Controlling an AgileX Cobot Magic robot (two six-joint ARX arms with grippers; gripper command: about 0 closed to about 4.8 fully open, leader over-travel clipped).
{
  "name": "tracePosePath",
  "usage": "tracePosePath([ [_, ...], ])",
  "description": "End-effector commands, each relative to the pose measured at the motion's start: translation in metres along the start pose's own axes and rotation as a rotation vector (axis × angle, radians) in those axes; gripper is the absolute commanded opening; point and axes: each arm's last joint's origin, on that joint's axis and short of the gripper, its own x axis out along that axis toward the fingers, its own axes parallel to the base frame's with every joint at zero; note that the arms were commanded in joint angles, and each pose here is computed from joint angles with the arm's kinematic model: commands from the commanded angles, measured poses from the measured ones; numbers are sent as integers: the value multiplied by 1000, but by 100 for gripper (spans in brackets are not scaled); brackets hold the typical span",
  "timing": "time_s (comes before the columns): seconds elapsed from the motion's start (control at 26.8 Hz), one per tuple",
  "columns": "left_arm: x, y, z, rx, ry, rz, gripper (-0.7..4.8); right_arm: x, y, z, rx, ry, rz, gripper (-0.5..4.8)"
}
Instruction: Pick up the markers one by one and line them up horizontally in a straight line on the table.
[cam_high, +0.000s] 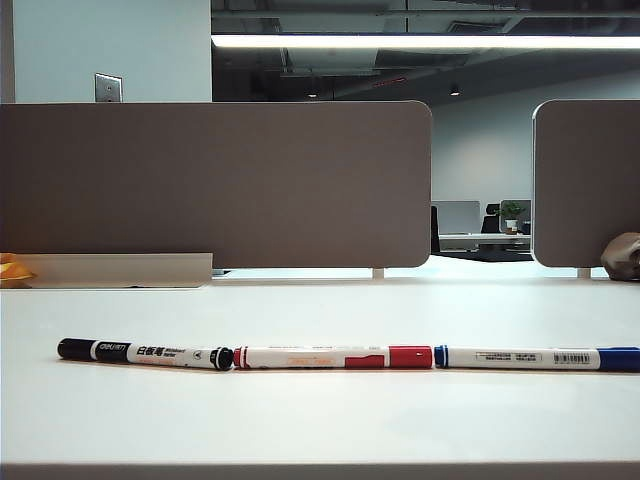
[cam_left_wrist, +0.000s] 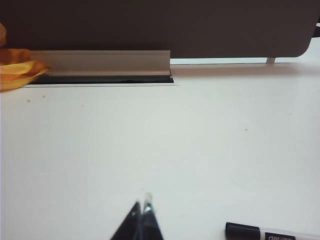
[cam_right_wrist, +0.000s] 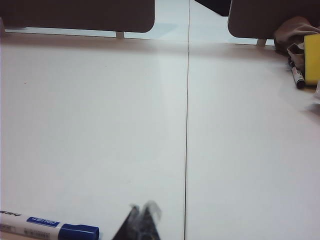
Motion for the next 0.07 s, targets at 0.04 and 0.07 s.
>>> tracePosePath([
  [0.04, 0, 0, 2, -5, -14, 3, -5, 1, 0, -1, 3, -7, -4, -5],
  [0.07, 0, 0, 2, -6, -14, 3, -5, 1, 0, -1, 3, -6, -4, -5],
])
